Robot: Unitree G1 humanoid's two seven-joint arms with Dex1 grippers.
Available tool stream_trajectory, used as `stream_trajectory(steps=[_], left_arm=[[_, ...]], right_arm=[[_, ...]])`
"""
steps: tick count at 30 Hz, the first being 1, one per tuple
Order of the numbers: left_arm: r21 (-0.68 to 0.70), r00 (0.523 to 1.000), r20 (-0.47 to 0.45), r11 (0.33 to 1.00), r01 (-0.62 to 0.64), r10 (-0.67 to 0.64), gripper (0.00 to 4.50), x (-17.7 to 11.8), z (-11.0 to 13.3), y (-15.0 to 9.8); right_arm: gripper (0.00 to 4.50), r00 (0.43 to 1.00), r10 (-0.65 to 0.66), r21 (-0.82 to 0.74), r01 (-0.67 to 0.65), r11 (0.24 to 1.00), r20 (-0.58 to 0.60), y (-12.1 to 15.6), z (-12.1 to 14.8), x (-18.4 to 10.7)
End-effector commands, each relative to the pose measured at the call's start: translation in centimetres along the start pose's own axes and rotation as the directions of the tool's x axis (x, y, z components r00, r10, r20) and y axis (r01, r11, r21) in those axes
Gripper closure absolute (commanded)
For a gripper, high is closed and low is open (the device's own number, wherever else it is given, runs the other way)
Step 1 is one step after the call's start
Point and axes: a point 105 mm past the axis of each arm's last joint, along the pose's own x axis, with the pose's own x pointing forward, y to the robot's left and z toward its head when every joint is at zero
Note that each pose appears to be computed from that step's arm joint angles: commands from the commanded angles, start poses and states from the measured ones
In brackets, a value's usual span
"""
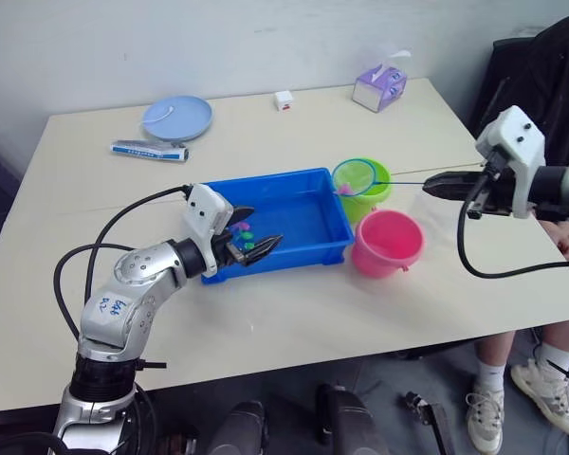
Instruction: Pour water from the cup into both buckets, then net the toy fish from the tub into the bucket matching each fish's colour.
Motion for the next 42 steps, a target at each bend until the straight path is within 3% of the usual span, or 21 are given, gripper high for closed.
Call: stream_trajectory(steps=[1, 7, 17, 20, 26, 31, 37, 42], left_arm=[[0.046, 0.999, 0.014, 0.998, 0.046, -0.046, 0.20, 0.2, 0.6, -0.2], [0.052, 0.994, 0.008, 0.992, 0.113, -0.113, 0.20, 1.5, 0.4, -0.3], [0.046, 0.985, 0.009, 0.984, 0.170, -0.170, 0.20, 2.7, -0.1, -0.6], [0.044, 0.984, 0.011, 0.983, 0.177, -0.178, 0.20, 2.9, -0.2, -0.7], [0.043, 0.983, 0.013, 0.982, 0.183, -0.184, 0.20, 3.1, -0.2, -0.8], [0.042, 0.983, 0.011, 0.983, 0.180, -0.181, 0.20, 3.0, -0.3, -0.8], [0.034, 0.988, -0.004, 0.987, 0.156, -0.156, 0.20, 2.5, -0.7, -0.5], [0.015, 0.992, -0.037, 0.993, 0.118, -0.117, 0.20, 2.1, -2.2, -0.6]], right_arm=[[3.74, 0.997, -0.067, -0.030, 0.068, 0.997, 0.030, 0.6, 1.2, -2.3], [3.74, 0.990, -0.141, -0.019, 0.141, 0.990, -0.010, 2.6, -0.3, -4.5], [3.74, 0.945, -0.324, -0.154, 0.314, 0.937, -0.046, 3.3, -2.1, -6.8], [3.74, 0.934, -0.348, -0.299, 0.311, 0.902, -0.079, 4.0, -3.3, -7.0], [3.74, 0.924, -0.360, -0.426, 0.276, 0.862, -0.129, 4.9, -6.0, -7.4], [3.74, 0.907, -0.414, -0.509, 0.320, 0.799, -0.080, 3.7, -5.7, -7.8], [3.74, 0.921, -0.385, -0.698, 0.238, 0.676, -0.059, 4.1, -5.4, -7.0], [3.74, 0.933, -0.348, -0.787, 0.141, 0.601, -0.098, 4.7, -6.9, -6.7]])
